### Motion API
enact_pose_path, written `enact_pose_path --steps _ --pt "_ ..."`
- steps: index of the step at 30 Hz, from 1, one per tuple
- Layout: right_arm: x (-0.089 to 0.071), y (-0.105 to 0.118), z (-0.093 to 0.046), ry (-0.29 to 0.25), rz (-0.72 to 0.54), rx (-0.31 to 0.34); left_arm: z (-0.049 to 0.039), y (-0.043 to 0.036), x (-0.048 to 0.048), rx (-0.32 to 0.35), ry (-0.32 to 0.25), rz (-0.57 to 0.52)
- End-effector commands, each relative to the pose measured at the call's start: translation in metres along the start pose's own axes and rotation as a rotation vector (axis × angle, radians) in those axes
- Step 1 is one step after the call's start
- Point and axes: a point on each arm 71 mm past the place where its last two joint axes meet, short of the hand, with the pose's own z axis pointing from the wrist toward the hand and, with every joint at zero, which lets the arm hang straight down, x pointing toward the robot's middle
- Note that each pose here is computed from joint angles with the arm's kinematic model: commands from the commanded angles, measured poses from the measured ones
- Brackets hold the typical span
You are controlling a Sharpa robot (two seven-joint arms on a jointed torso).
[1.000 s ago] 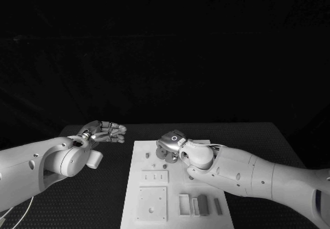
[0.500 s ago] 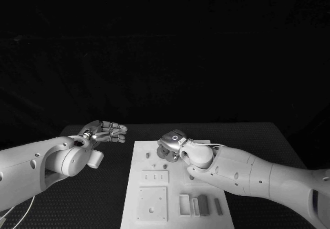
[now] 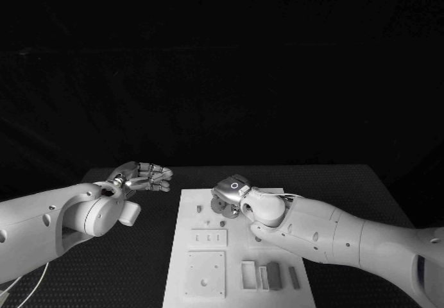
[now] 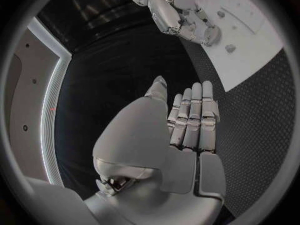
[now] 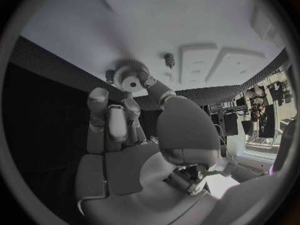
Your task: Assemble the parts on the task board
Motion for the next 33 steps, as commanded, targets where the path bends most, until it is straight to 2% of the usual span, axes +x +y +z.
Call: enact_pose_path --steps 1,16,23,33 --pt "0.0011 0.0019 0.0007 0.005 -0.009 -0.012 0.0005 -0.0018 0.0026 0.009 0.017 0.001" --pt "0.0034 -0.001 0.0026 0.015 0.005 -0.002 0.0006 -0.0019 0.0027 0.009 0.018 0.001" --pt "0.002 -0.0015 0.0026 -0.006 0.009 0.002 0.0006 -0.0019 0.0031 0.007 0.022 0.0" --pt "0.0027 -0.0025 0.0019 0.0 0.025 0.004 0.0007 -0.0018 0.003 0.006 0.022 0.0"
